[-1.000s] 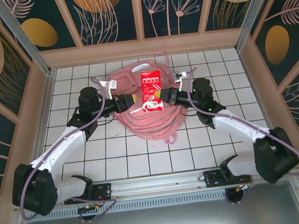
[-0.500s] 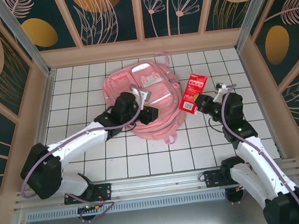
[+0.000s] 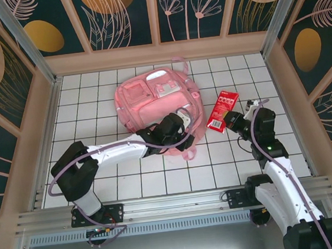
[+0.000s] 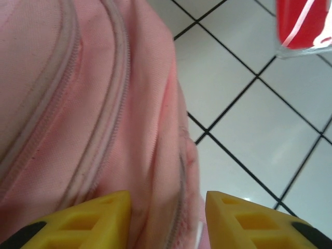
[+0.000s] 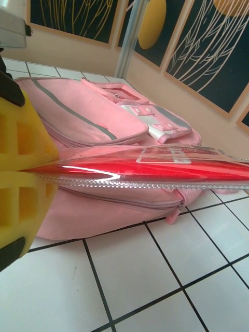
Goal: Pack the student bag
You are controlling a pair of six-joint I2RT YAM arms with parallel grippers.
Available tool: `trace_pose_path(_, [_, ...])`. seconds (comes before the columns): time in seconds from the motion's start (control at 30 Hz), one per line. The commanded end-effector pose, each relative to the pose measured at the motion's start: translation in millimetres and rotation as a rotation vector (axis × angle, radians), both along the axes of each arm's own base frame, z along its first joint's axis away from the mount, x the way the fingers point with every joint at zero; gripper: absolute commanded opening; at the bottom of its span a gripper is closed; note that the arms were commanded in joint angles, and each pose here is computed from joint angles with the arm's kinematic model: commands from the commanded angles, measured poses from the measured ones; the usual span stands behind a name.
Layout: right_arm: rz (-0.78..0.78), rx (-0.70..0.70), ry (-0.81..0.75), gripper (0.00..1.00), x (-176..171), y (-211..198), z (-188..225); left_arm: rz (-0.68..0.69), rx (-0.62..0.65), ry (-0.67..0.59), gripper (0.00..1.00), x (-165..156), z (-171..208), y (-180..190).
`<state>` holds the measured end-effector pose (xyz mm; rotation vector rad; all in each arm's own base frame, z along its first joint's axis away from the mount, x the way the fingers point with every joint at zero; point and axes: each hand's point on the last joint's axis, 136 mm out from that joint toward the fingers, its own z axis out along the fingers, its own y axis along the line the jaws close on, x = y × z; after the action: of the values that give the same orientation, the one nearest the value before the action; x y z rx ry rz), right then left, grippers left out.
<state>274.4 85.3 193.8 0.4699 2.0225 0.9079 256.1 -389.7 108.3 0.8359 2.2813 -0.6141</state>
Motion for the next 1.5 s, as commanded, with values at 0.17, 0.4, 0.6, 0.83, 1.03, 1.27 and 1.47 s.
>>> trace_pose_path(0.17, [0.031, 0.031, -0.011, 0.0, 0.7, 5.0, -2.4, 0.08, 0.136, -0.093, 0.28, 21.5, -12.9, 9.8])
trace_pose_path(0.4, [0.069, 0.06, -0.02, 0.0, -1.0, 11.5, -2.9, 0.115, 0.094, -0.122, 0.0, 27.3, 17.0, 8.4])
trace_pose_path(0.6, [0.105, 0.152, 0.015, 0.0, -4.3, 22.0, -13.0, 0.253, 0.067, -0.263, 0.0, 51.0, 88.2, 24.8])
trace_pose_path(0.83, [0.177, 0.26, 0.034, 0.0, -3.8, 43.3, -18.0, 0.334, 0.019, -0.389, 0.0, 65.9, 154.2, 33.6])
trace_pose_path(1.03, [0.317, 0.278, 0.038, 0.0, 3.0, 94.7, -10.5, 0.359, -0.026, -0.45, 0.0, 72.2, 190.6, 33.9])
trace_pose_path(1.27, [0.397, 0.283, 0.031, 0.0, 31.3, 154.6, -0.7, 0.358, -0.063, -0.497, 0.0, 73.5, 217.9, 33.3])
trace_pose_path(1.47, [0.364, 0.347, 0.059, 0.0, 80.0, 188.8, -3.4, 0.345, -0.084, -0.498, 0.0, 71.6, 224.8, 31.6])
